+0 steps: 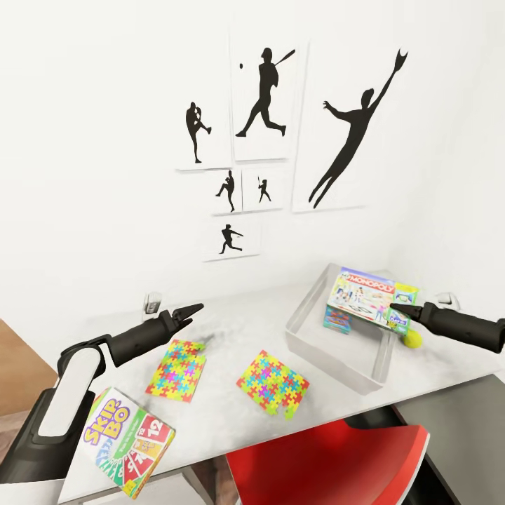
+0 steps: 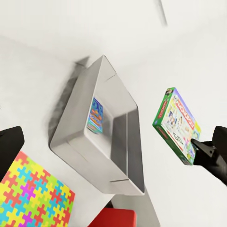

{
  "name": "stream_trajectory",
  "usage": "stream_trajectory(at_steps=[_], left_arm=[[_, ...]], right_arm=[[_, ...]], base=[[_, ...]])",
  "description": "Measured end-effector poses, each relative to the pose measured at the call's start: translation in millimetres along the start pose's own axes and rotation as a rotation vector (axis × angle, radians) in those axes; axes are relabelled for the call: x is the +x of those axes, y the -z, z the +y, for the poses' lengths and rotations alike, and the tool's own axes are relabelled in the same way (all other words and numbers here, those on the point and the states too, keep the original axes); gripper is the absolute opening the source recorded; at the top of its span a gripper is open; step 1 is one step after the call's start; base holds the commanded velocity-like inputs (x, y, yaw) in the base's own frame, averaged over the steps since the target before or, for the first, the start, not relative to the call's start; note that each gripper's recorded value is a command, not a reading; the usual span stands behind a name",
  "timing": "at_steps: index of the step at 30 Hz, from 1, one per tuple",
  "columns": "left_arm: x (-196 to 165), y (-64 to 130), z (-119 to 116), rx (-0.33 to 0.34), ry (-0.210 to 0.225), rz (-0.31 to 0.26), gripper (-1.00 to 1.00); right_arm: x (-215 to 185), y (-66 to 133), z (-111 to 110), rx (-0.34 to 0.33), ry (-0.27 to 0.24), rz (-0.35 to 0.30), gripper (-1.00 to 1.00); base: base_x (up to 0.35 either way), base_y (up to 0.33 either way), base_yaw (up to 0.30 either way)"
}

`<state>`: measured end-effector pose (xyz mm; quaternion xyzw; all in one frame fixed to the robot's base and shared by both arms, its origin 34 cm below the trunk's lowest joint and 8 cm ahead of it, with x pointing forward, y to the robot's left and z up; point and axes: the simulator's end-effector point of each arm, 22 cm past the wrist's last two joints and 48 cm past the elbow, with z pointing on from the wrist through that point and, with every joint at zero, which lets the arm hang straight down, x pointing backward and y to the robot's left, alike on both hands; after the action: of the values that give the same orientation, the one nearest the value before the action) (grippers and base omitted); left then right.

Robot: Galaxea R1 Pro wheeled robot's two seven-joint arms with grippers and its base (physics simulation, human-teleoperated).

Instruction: Put all the toys in the child's room - the three board games (two on the bed and one on the table), the two jigsaw puzzles on the table, and the tennis ball on the table - inside the toy box on the table in the child's room.

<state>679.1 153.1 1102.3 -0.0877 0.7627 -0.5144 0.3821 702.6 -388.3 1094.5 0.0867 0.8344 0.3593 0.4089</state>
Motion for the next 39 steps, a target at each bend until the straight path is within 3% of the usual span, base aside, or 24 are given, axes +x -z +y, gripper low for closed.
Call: stream_trajectory(at_steps=[5, 18, 31, 39], left_arm=[[0.7, -1.0, 2.6, -0.008, 0.002, 0.002, 1.0], [1.4, -1.5, 5.2, -0.015, 0.006, 0.004, 1.0], [0.9, -1.2, 6.4, -0.017, 0.008, 0.004, 1.0], [0.9, -1.1, 6.5, -0.017, 0.008, 0.003, 1.0]], right_arm=[[-0.1, -14.8, -14.3, 0.008, -0.064, 0.027, -1.0], [11.6, -27.7, -40.3, 0.045, -0.157, 0.06, -1.0], [38.3, -43.6, -64.8, 0.161, -0.173, 0.133, -1.0], [45.1, -49.2, -66.8, 0.18, -0.177, 0.146, -1.0]], base=[[0.0, 0.0, 0.0], [0.0, 0.0, 0.0], [0.0, 0.0, 0.0], [0.0, 0.0, 0.0]])
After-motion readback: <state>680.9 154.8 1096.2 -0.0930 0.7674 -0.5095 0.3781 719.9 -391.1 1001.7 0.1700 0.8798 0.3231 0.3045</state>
